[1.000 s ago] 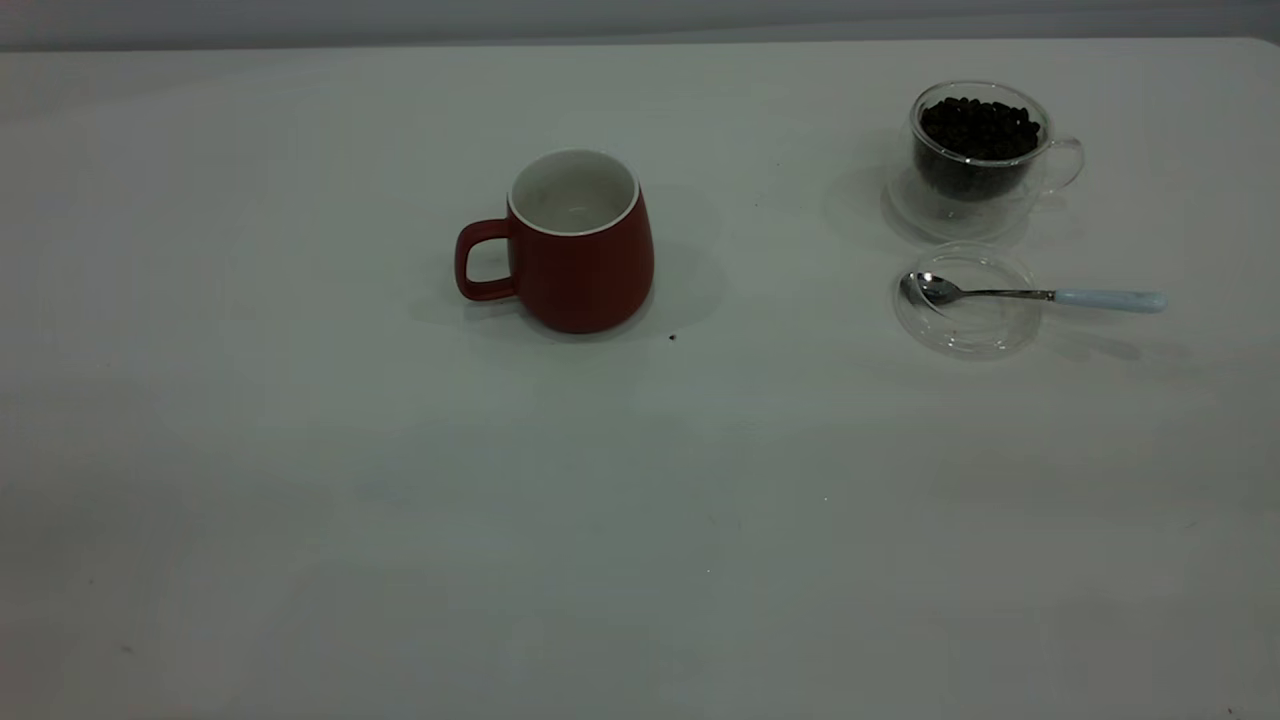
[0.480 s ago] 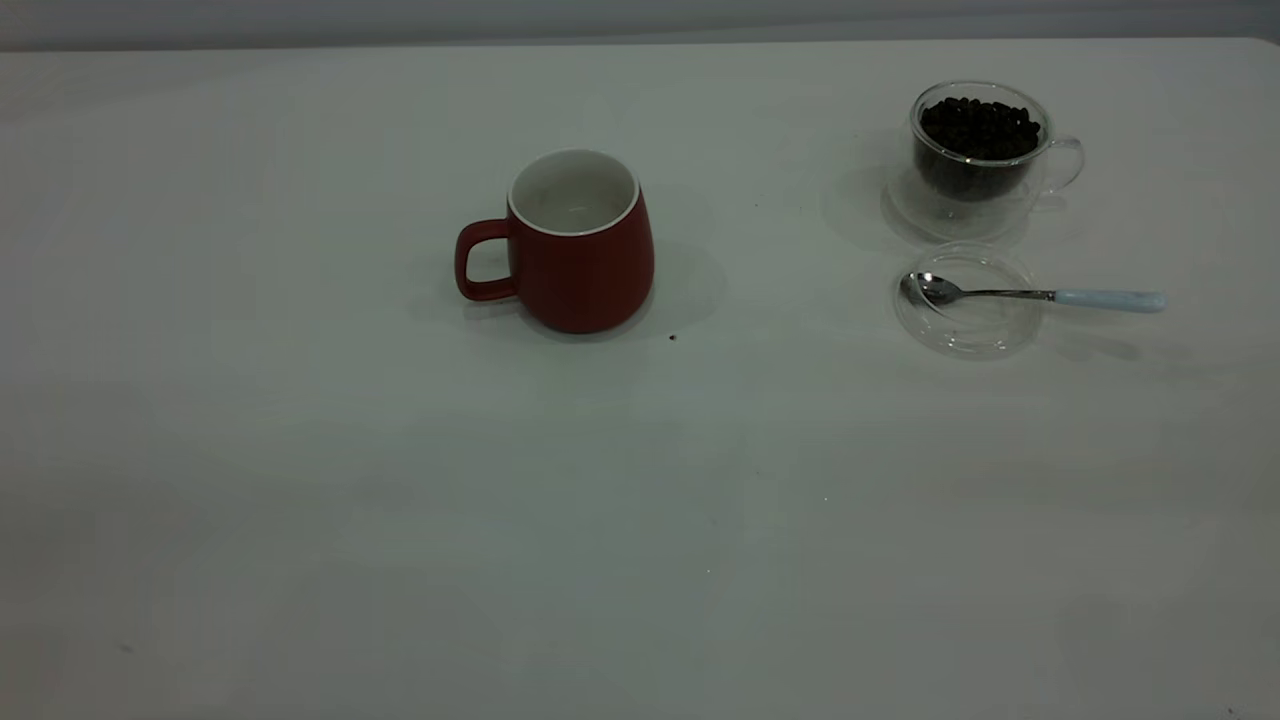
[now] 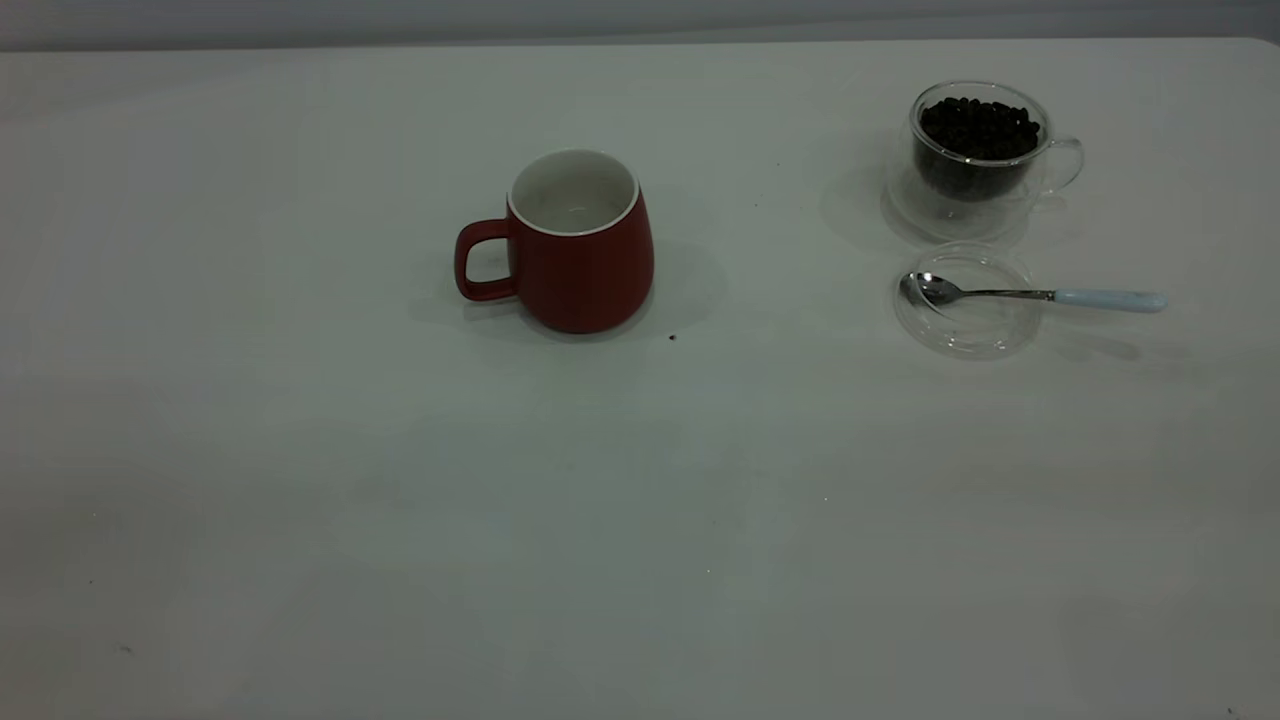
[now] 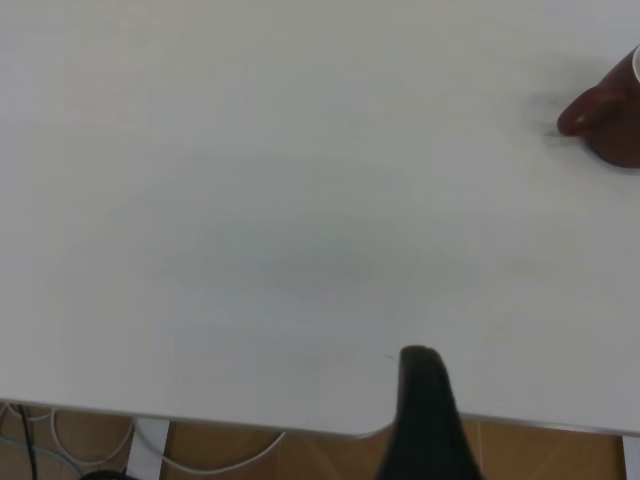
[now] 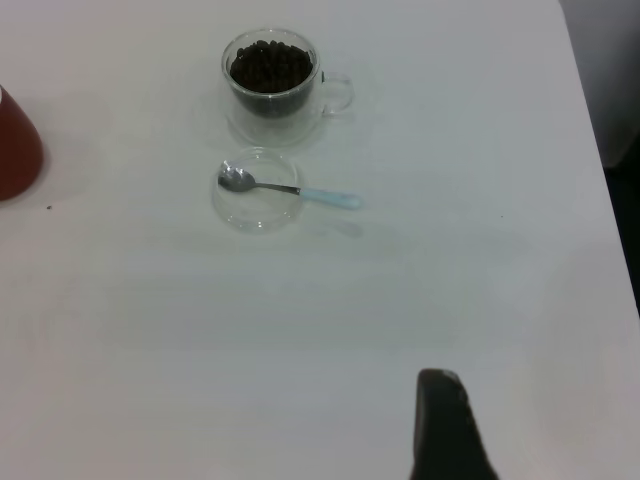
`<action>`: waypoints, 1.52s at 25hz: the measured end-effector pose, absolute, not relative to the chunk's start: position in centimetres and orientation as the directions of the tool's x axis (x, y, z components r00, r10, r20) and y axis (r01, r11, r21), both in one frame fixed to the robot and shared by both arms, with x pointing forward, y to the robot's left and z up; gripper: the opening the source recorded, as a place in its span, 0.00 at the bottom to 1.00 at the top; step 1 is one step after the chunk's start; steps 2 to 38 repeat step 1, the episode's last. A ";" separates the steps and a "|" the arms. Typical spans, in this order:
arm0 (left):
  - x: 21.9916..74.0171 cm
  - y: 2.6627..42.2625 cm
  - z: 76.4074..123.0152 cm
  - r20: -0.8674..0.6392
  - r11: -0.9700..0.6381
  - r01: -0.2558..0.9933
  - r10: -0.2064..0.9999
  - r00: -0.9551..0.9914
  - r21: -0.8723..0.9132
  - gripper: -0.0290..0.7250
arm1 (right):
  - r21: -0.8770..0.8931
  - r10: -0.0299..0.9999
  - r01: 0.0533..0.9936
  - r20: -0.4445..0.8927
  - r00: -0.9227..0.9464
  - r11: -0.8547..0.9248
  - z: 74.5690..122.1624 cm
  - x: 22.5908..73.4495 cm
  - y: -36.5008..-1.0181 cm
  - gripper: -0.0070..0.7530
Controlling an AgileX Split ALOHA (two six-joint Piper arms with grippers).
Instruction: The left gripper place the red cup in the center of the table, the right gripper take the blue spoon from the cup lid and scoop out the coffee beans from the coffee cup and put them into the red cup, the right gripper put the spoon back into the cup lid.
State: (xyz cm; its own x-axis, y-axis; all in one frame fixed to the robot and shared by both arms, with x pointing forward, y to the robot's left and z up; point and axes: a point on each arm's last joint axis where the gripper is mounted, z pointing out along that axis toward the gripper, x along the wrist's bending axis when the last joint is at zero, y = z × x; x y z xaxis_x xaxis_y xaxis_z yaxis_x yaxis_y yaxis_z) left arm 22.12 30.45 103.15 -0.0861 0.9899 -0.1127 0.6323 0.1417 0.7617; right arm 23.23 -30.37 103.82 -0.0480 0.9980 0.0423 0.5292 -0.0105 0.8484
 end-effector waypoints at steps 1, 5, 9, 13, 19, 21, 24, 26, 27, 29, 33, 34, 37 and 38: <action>22.1 30.5 103.2 -0.113 0.142 0.632 0.990 -0.086 0.762 0.82 | 0.848 0.998 0.529 0.042 -0.048 -0.011 103.8 23.2 -30.4 0.66; 22.1 30.5 103.2 -0.113 0.142 0.632 0.990 -0.086 0.762 0.82 | 0.848 0.998 0.529 0.042 -0.048 -0.011 103.8 23.2 -30.4 0.66; 22.1 30.5 103.2 -0.113 0.142 0.632 0.990 -0.086 0.762 0.82 | 0.848 0.998 0.529 0.042 -0.048 -0.011 103.8 23.2 -30.4 0.66; 22.1 30.5 103.2 -0.113 0.142 0.632 0.990 -0.086 0.762 0.82 | 0.848 0.998 0.529 0.042 -0.048 -0.011 103.8 23.2 -30.4 0.66; 22.1 30.5 103.2 -0.113 0.142 0.632 0.990 -0.086 0.762 0.82 | 0.848 0.998 0.529 0.042 -0.048 -0.011 103.8 23.2 -30.4 0.66; 22.1 30.5 103.2 -0.113 0.142 0.632 0.990 -0.086 0.762 0.82 | 0.848 0.998 0.529 0.042 -0.048 -0.011 103.8 23.2 -30.4 0.66; 22.1 30.5 103.2 -0.113 0.142 0.632 0.990 -0.086 0.762 0.82 | 0.848 0.998 0.529 0.042 -0.048 -0.011 103.8 23.2 -30.4 0.66; 22.1 30.5 103.2 -0.113 0.142 0.632 0.990 -0.086 0.762 0.82 | 0.848 0.998 0.529 0.042 -0.048 -0.011 103.8 23.2 -30.4 0.66; 22.1 30.5 103.2 -0.113 0.142 0.632 0.990 -0.086 0.762 0.82 | 0.848 0.998 0.529 0.042 -0.048 -0.011 103.8 23.2 -30.4 0.66; 22.1 30.5 103.2 -0.113 0.142 0.632 0.990 -0.086 0.762 0.82 | 0.848 0.998 0.529 0.042 -0.048 -0.011 103.8 23.2 -30.4 0.66; 22.1 30.5 103.2 -0.113 0.142 0.632 0.990 -0.086 0.762 0.82 | 0.848 0.998 0.529 0.042 -0.048 -0.011 103.8 23.2 -30.4 0.66; 22.1 30.5 103.2 -0.113 0.142 0.632 0.990 -0.086 0.762 0.82 | 0.848 0.998 0.529 0.042 -0.048 -0.011 103.8 23.2 -30.4 0.66; 22.1 30.5 103.2 -0.113 0.142 0.632 0.990 -0.086 0.762 0.82 | 0.848 0.998 0.529 0.042 -0.048 -0.011 103.8 23.2 -30.4 0.66; 22.1 30.5 103.2 -0.113 0.142 0.632 0.990 -0.086 0.762 0.82 | 0.848 0.998 0.529 0.042 -0.048 -0.011 103.8 23.2 -30.4 0.66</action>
